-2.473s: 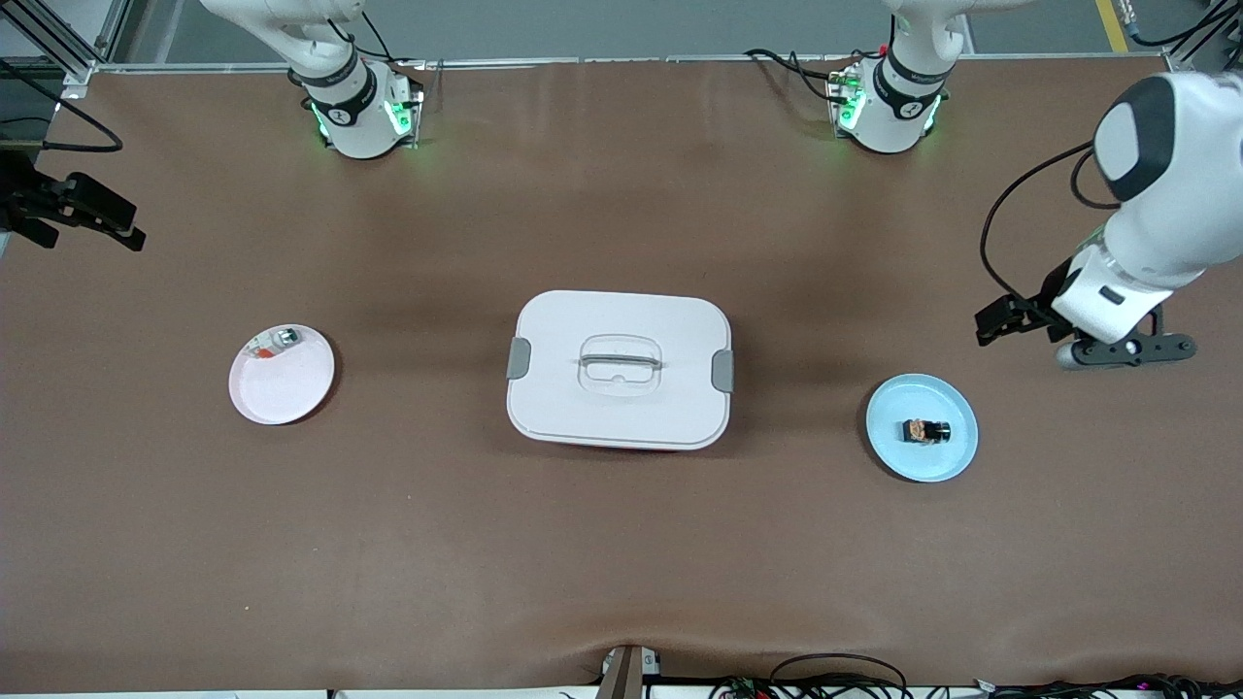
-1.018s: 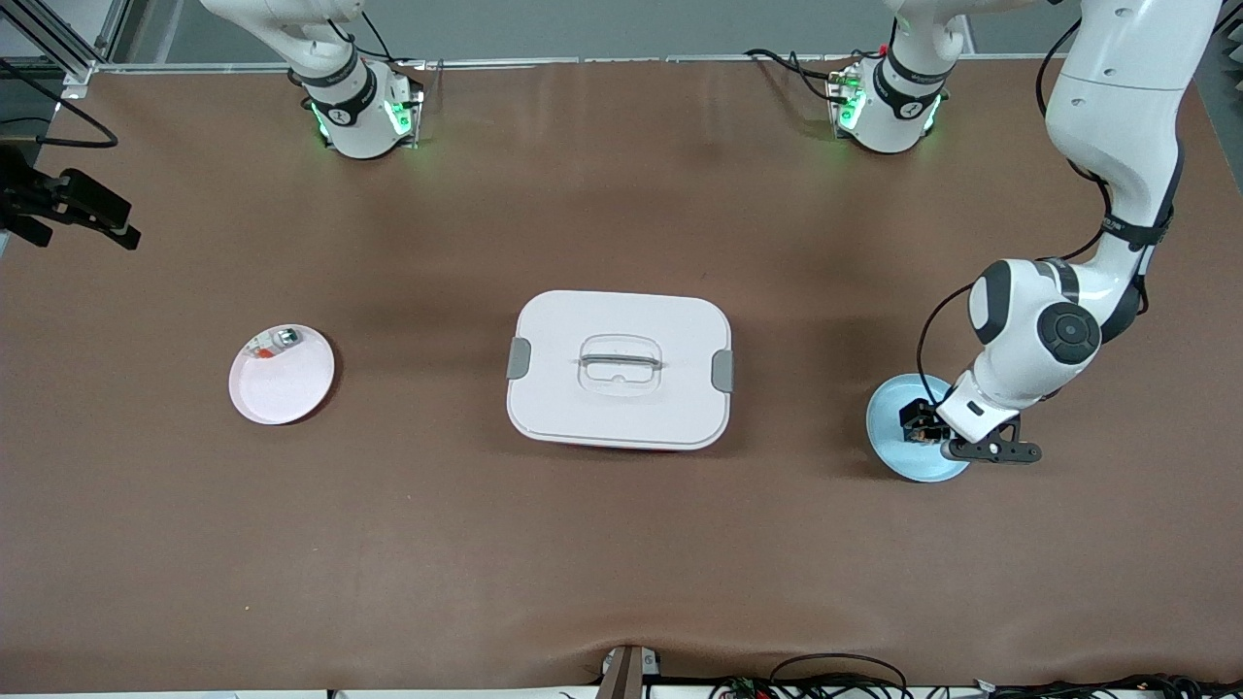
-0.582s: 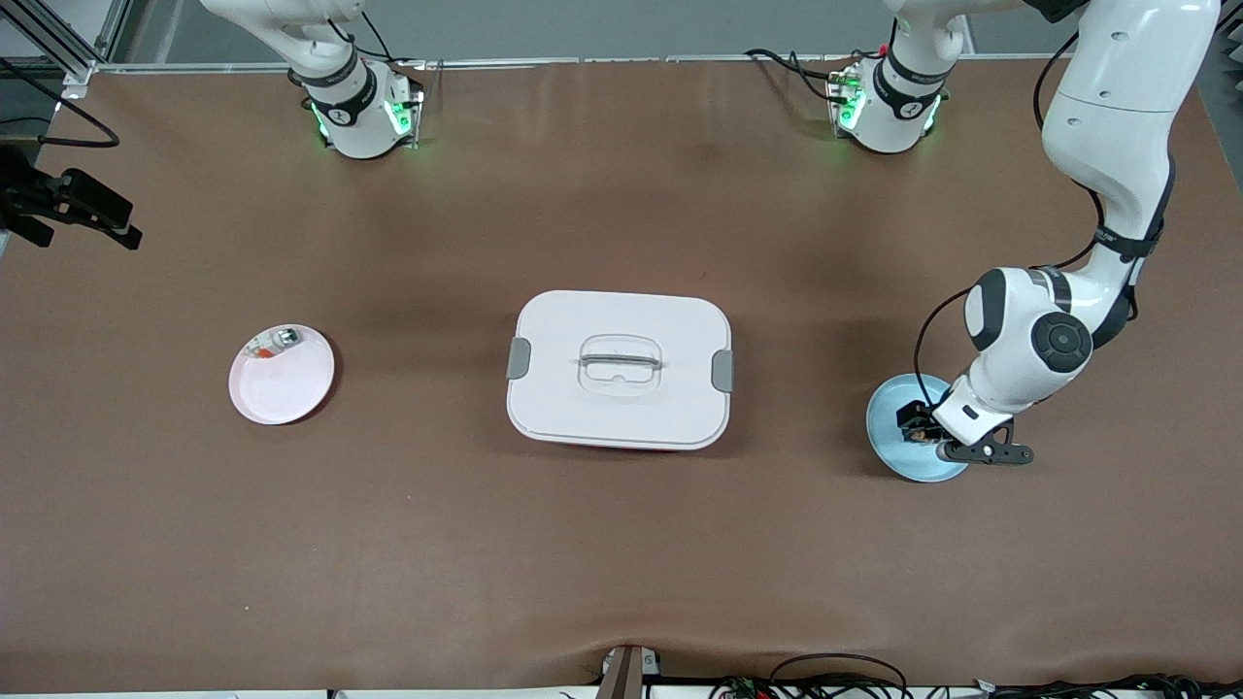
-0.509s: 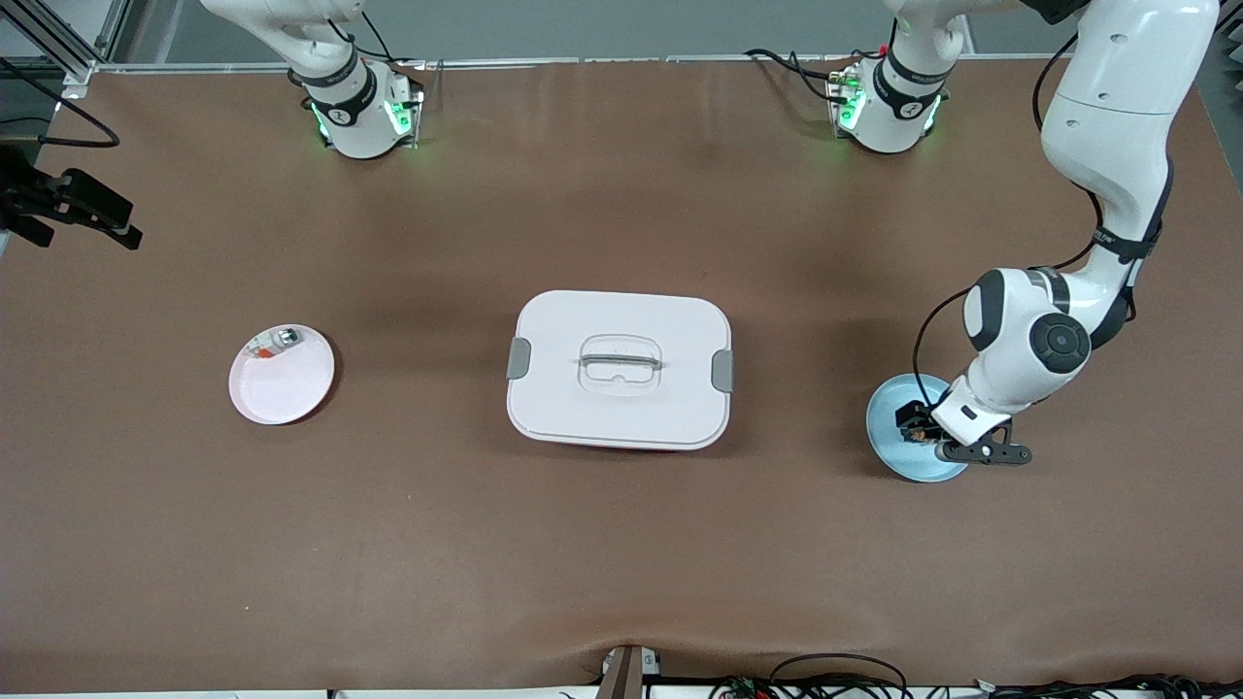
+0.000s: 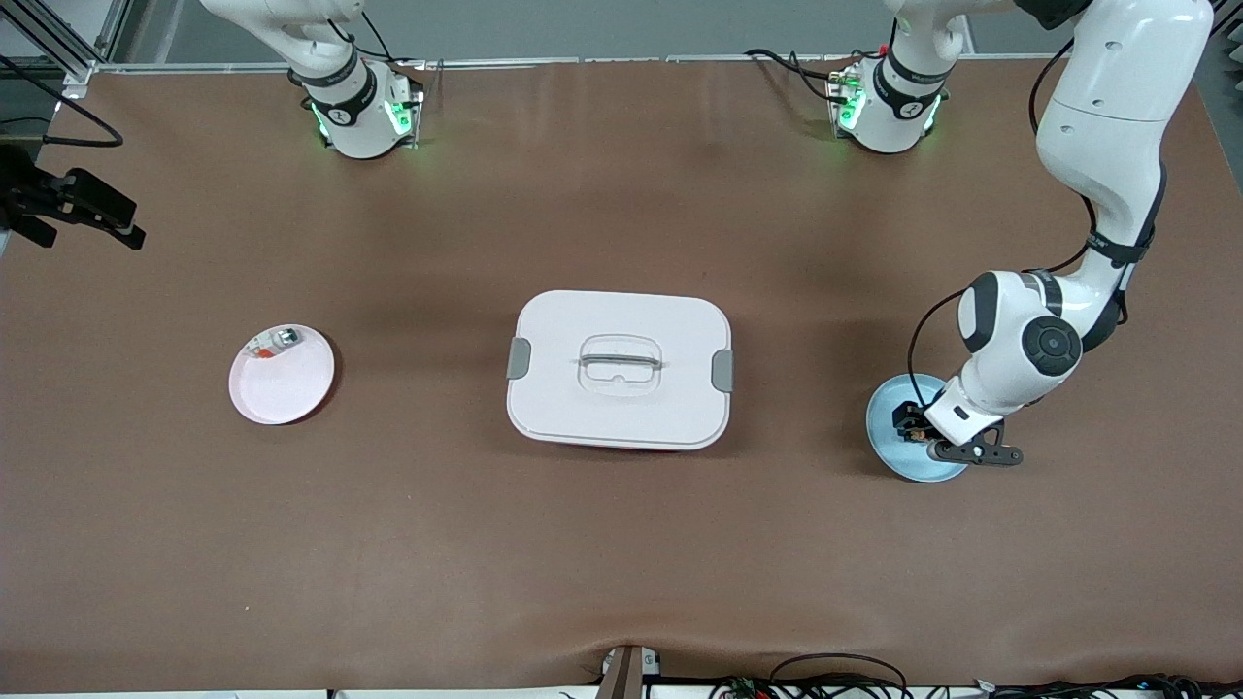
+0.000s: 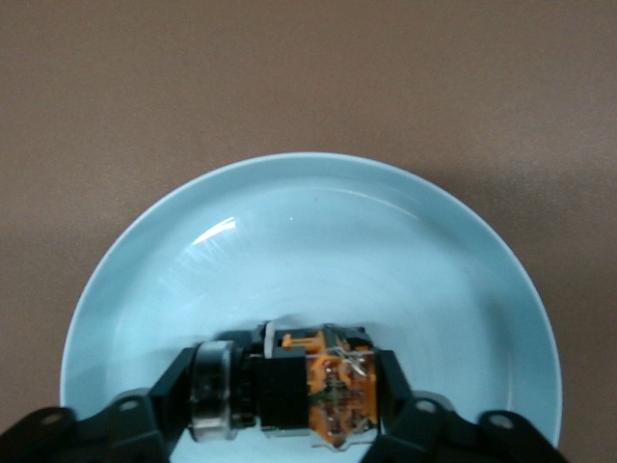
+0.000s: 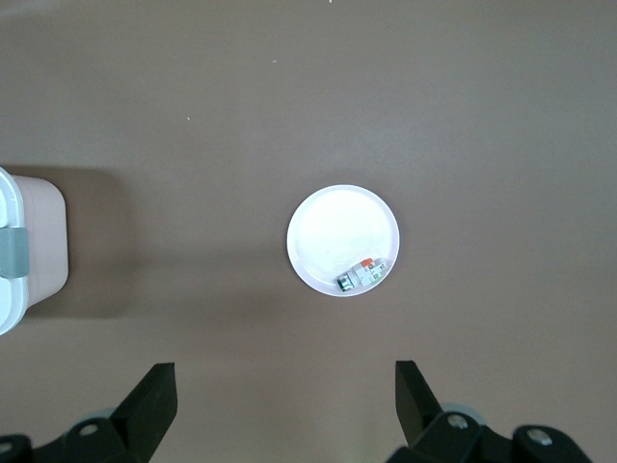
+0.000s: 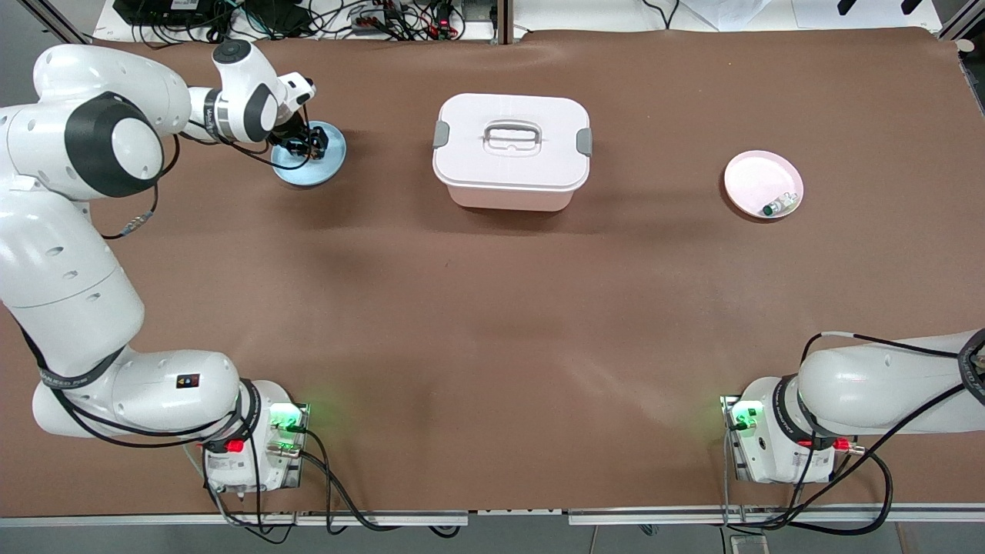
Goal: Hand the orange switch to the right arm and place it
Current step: 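Close the left gripper on the orange switch and lift it, then carry the switch over the white box while the right gripper approaches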
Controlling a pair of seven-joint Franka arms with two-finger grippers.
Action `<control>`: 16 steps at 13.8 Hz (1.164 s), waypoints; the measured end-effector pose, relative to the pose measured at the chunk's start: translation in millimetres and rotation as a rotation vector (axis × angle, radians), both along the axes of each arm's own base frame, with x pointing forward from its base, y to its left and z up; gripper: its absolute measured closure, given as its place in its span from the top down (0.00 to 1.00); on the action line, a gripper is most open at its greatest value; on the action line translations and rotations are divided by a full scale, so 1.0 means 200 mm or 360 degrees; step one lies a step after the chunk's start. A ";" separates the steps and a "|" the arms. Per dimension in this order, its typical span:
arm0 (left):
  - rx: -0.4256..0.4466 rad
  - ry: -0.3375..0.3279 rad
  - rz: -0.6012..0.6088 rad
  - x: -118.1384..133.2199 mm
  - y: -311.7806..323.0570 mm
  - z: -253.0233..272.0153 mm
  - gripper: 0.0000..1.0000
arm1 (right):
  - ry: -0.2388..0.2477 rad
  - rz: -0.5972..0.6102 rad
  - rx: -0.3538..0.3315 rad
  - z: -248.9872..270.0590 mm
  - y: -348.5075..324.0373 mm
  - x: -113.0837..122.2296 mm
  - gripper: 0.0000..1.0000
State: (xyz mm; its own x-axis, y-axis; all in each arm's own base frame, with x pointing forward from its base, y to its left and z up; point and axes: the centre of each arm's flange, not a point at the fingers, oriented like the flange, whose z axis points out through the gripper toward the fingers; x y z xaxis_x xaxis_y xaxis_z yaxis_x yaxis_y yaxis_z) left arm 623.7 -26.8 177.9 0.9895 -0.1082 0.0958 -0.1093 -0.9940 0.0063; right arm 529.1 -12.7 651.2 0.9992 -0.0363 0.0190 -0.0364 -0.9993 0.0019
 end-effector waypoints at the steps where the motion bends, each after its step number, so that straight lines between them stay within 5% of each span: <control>1: 0.0000 -0.0006 -0.0001 0.01 0.00 0.01 0.73 | 0.0000 0.0001 0.0000 0.00 0.00 0.00 1.00; 8: 0.0008 -0.0013 0.0012 0.06 -0.02 0.37 0.73 | 0.0002 0.0005 0.0000 0.00 0.01 0.00 1.00; 14: -0.0130 0.0107 0.0185 0.03 -0.21 0.84 0.73 | 0.0014 0.0032 0.0000 -0.01 0.05 0.00 1.00; 16: -0.0148 0.0165 0.0252 0.02 -0.33 0.98 0.73 | 0.0073 0.0060 0.0000 -0.03 0.10 -0.02 1.00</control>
